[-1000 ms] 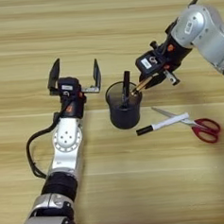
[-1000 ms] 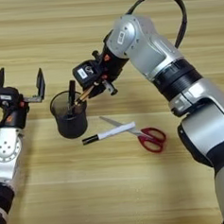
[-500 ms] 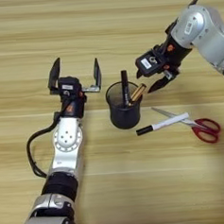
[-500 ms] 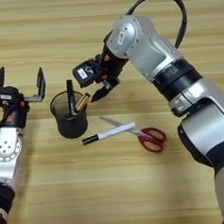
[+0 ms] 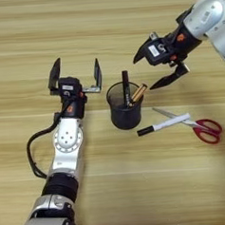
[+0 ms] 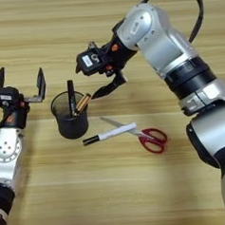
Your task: Move the objects on the table
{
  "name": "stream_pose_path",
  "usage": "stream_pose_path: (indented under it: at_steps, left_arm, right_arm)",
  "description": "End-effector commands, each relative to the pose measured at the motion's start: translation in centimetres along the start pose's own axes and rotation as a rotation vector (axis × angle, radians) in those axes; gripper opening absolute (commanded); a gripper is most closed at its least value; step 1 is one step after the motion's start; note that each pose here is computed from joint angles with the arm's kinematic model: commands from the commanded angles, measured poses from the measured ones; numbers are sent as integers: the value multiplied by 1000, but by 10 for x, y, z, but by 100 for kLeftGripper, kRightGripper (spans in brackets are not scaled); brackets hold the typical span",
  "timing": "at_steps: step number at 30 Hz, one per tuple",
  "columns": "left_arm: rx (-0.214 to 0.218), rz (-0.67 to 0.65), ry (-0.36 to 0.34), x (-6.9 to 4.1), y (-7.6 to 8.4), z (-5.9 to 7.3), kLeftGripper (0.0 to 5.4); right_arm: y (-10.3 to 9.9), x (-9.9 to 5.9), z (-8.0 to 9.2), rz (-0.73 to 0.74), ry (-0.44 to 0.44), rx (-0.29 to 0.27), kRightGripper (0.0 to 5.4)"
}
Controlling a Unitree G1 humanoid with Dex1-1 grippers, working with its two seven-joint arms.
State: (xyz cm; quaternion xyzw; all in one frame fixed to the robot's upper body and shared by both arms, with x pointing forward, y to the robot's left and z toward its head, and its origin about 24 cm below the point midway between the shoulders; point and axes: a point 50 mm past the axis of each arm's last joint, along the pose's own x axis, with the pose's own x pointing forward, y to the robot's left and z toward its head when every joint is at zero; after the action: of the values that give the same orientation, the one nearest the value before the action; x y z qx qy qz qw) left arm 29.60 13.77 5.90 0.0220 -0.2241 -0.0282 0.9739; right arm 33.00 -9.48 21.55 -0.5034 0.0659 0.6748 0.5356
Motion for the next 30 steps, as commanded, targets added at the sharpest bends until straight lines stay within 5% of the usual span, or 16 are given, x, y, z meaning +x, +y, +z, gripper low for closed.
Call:
stream_pose_path:
  at_steps: [1,7,16,30]
  left_arm:
    - [10,-5,6,-1,1,-1,540]
    - [11,-5,4,-2,2,0,540]
    - [9,-4,4,-2,5,0,540]
    - [-32,43,53,-3,15,-4,540]
  right_arm:
    - [11,-16,-5,-61,-49,37,478]
    - [31,-28,-17,-141,-116,111,537]
    - [68,-33,-39,-237,-187,247,537]
    - [114,-8,-68,-330,-266,458,537]
